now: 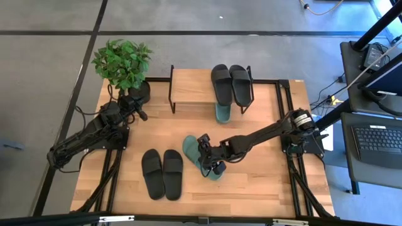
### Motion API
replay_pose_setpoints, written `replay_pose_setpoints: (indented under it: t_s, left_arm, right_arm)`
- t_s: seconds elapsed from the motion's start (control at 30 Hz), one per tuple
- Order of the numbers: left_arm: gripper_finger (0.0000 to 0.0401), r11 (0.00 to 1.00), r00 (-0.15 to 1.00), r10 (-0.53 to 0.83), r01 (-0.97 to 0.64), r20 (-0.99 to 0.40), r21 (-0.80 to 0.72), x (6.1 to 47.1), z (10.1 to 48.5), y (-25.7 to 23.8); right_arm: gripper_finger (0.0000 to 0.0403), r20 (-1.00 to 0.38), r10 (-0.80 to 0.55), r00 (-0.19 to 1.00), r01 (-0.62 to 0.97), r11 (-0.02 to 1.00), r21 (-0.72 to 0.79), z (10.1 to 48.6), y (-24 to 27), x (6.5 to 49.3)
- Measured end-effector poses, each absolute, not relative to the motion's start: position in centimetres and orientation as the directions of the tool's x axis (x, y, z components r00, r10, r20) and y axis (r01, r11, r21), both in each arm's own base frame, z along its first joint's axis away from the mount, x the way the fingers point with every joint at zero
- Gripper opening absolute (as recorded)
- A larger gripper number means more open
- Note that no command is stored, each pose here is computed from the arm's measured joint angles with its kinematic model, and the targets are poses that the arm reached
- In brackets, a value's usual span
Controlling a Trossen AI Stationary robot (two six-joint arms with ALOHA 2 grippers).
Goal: Pick and place slides into the shelf
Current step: Put the green slide under the shelf
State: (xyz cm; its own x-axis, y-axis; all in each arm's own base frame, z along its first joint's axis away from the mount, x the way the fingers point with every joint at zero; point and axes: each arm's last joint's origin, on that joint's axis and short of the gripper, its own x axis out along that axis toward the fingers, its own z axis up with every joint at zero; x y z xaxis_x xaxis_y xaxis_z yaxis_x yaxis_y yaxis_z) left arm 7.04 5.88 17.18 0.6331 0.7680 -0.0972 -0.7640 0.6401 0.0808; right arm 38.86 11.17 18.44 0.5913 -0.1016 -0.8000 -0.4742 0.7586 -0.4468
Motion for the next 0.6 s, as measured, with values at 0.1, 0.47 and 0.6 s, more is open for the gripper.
replay_pose_setpoints:
  t_s: [0.1,0.47,0.6]
  left_arm:
    - [0.0,0.64,0.633,0.768,-0.764,-0.097,0.081,7.0,17.2,5.9]
    - [0.0,0.64,0.633,0.768,-0.764,-0.097,0.081,7.0,17.2,5.9]
    - [0.0,0.64,0.633,0.768,-0.764,-0.097,0.081,7.0,17.2,5.9]
  right_arm:
    - [0.0247,-0.776,-0.185,0.603,-0.429,0.745,-0.511,17.5,11.1,39.3]
    - [0.0189,-0.752,-0.306,0.584,-0.373,0.721,-0.584,16.2,10.6,39.7]
    - [0.0117,-0.753,-0.304,0.583,-0.348,0.745,-0.57,16.2,10.6,39.7]
